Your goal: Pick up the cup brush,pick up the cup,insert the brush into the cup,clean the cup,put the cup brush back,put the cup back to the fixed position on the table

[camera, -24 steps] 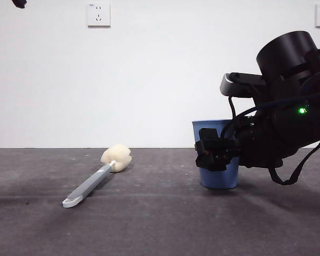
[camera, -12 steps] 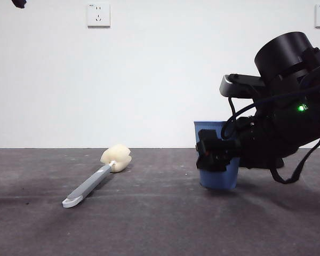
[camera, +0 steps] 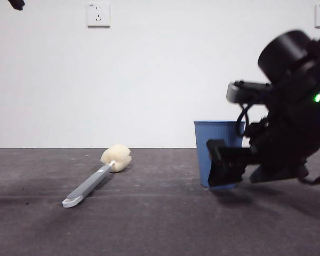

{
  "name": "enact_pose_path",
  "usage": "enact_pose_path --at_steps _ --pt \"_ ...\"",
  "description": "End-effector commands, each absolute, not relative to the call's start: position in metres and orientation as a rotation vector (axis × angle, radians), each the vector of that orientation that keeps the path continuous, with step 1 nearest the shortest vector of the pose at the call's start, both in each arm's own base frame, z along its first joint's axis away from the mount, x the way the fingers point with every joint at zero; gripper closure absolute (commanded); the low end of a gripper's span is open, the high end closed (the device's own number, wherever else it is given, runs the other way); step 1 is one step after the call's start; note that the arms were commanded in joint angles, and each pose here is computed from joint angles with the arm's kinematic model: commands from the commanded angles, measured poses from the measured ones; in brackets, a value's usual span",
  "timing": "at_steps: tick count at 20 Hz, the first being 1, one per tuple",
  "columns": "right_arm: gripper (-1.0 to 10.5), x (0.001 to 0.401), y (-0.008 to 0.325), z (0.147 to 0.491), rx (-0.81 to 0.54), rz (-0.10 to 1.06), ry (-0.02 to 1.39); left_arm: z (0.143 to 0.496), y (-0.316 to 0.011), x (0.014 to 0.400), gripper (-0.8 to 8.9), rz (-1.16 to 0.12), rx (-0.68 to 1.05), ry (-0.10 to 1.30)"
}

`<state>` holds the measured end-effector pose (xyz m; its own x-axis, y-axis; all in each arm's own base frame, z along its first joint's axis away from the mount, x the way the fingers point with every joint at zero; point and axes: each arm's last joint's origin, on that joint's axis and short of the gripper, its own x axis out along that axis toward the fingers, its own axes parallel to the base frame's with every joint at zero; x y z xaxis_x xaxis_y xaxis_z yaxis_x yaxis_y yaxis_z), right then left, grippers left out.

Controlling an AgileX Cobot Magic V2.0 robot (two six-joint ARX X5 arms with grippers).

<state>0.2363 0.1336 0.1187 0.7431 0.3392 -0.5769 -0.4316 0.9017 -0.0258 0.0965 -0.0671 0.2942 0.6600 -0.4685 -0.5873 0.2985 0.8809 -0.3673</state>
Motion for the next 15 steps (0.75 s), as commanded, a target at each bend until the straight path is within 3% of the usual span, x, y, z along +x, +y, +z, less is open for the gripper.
enact_pose_path --at_steps 1,5,9,15 --pt "5.0 0.224 0.129 0.138 -0.143 0.443 0.627 0.293 -0.067 0.096 3.34 -0.442 -0.231 0.726" --pt "5.0 0.187 0.113 0.179 -0.028 0.523 0.727 0.292 -0.067 0.096 3.35 -0.445 -0.218 0.734" --pt "5.1 0.141 0.093 0.227 0.102 0.682 0.694 0.290 -0.067 0.094 3.43 -0.516 -0.162 0.757" --pt "5.1 0.088 0.061 0.311 0.089 0.696 0.679 0.290 -0.070 0.092 3.46 -0.623 -0.157 0.781"
